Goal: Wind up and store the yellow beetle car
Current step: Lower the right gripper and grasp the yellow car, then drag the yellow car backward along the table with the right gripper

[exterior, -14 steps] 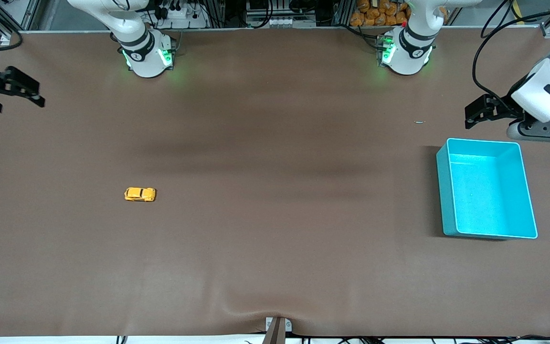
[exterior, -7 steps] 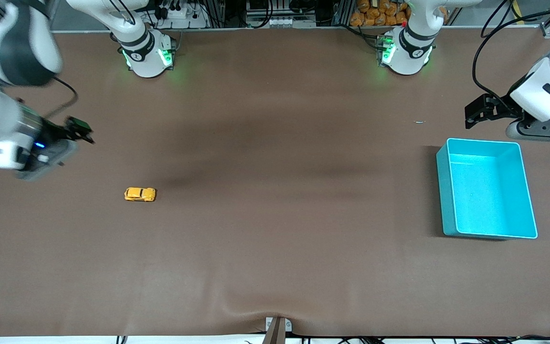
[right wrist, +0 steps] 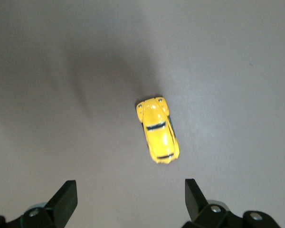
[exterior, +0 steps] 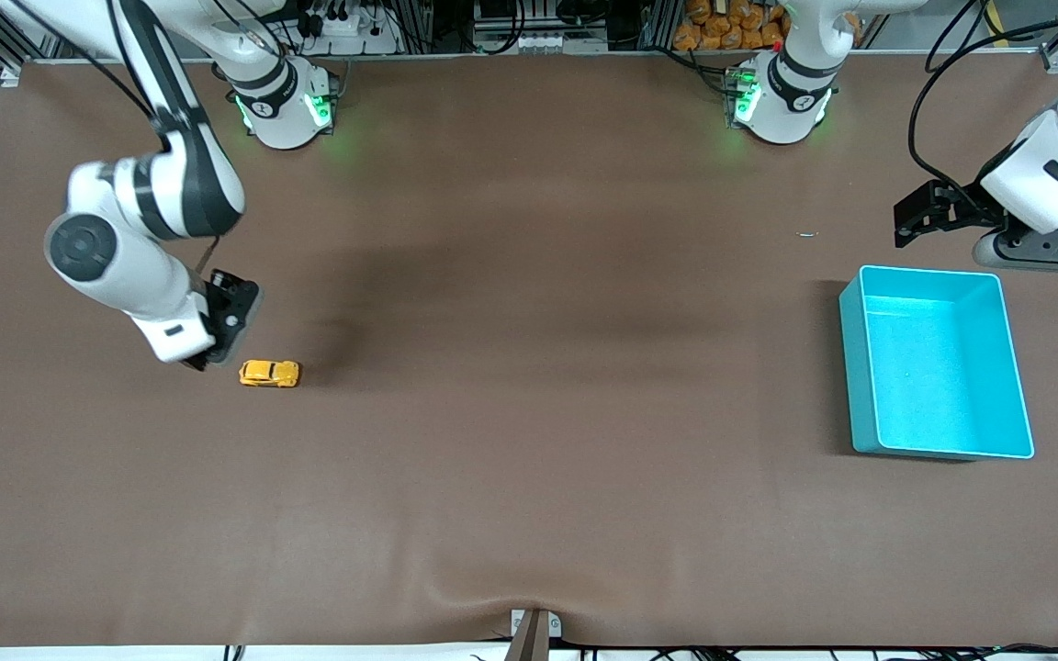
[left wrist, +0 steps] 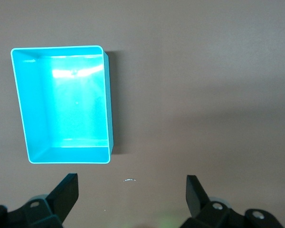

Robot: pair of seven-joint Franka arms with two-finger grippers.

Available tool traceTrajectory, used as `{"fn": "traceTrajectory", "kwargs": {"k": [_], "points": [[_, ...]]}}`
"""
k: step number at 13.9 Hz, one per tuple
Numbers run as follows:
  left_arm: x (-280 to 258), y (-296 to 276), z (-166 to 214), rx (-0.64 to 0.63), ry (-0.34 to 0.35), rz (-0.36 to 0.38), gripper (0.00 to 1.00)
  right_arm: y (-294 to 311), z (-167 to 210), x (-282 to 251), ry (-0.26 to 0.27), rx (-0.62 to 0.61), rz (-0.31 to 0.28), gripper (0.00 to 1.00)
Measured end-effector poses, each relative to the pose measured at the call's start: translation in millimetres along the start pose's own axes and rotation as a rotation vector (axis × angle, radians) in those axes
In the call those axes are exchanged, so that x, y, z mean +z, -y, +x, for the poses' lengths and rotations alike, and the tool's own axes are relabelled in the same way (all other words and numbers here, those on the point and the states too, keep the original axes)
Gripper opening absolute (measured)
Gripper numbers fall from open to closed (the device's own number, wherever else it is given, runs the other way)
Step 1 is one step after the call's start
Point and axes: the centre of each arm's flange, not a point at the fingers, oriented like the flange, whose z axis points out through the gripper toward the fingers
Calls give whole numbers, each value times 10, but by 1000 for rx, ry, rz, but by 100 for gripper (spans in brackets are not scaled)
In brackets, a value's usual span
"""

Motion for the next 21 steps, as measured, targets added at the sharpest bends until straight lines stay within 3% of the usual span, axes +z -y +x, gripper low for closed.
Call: {"fn": "traceTrajectory", "kwargs": {"k": [6,11,13,14,21], "points": [[13,2,8,0,2,0,100,-146,122,644,-21,-180,-52,99],[56,4,32,0,10,-1,100,-195,146,772,-33,-193,-88,94],[69,4,40,0,13,-1,100,-202,134,835,-31,-192,-85,90],[76,4,43,0,14,-1,100,-202,131,848,-30,-193,-84,82],[89,4,51,0,16,-1,100,-173,108,950,-35,-208,-99,72]]}}
